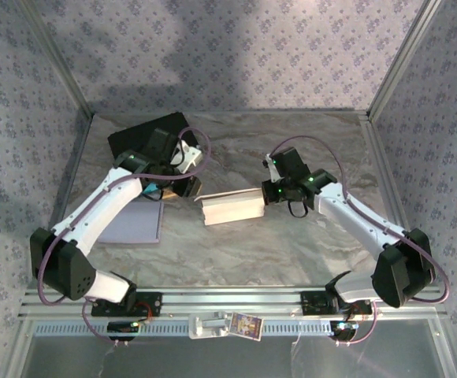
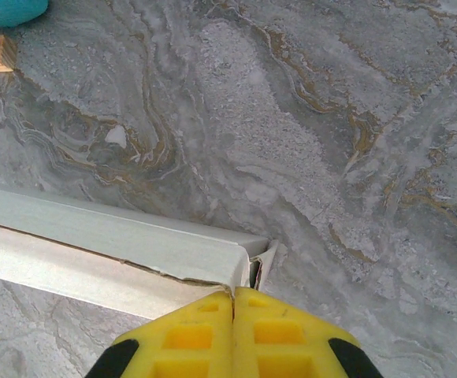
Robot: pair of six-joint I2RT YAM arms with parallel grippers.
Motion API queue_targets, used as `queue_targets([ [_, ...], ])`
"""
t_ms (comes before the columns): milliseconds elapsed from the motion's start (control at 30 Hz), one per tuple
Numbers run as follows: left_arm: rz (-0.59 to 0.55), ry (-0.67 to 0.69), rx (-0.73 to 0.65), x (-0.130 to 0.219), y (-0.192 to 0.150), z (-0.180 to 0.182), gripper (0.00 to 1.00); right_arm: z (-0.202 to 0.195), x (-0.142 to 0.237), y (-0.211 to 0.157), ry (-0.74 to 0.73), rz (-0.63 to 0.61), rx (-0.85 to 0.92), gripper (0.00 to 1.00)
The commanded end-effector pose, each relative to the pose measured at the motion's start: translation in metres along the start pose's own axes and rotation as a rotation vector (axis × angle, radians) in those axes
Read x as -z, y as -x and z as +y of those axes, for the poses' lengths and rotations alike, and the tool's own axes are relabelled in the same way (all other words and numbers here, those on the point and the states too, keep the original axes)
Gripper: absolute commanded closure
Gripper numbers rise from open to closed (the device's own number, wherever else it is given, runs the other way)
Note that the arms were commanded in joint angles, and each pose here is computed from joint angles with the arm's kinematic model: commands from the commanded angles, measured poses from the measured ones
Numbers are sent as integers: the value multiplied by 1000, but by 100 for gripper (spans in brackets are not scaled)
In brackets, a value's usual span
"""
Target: Fold the paper box
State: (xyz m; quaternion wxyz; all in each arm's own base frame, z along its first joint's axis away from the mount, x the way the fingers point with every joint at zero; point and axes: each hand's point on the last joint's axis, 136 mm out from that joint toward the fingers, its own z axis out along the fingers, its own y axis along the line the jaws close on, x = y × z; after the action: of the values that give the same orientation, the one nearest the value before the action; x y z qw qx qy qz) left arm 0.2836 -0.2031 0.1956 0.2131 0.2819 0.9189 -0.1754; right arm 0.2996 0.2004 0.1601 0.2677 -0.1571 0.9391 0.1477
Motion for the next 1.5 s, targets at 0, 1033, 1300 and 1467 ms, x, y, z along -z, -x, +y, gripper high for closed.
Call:
queue_targets([
  [0,51,-75,11,0,-13,-15,60,1,1,-2,-16,27,-7,100],
  [1033,148,-1,-173,-34,-22,-5,81,2,-2,-2,1,43,-4,100],
  [1300,152,-4,-156,-33,-18,-5,89,2,-4,-3,5,48,-7,100],
  [1467,166,-23,-94,-32,-16,-9,93,1,-3,-2,-4,46,-12,100],
])
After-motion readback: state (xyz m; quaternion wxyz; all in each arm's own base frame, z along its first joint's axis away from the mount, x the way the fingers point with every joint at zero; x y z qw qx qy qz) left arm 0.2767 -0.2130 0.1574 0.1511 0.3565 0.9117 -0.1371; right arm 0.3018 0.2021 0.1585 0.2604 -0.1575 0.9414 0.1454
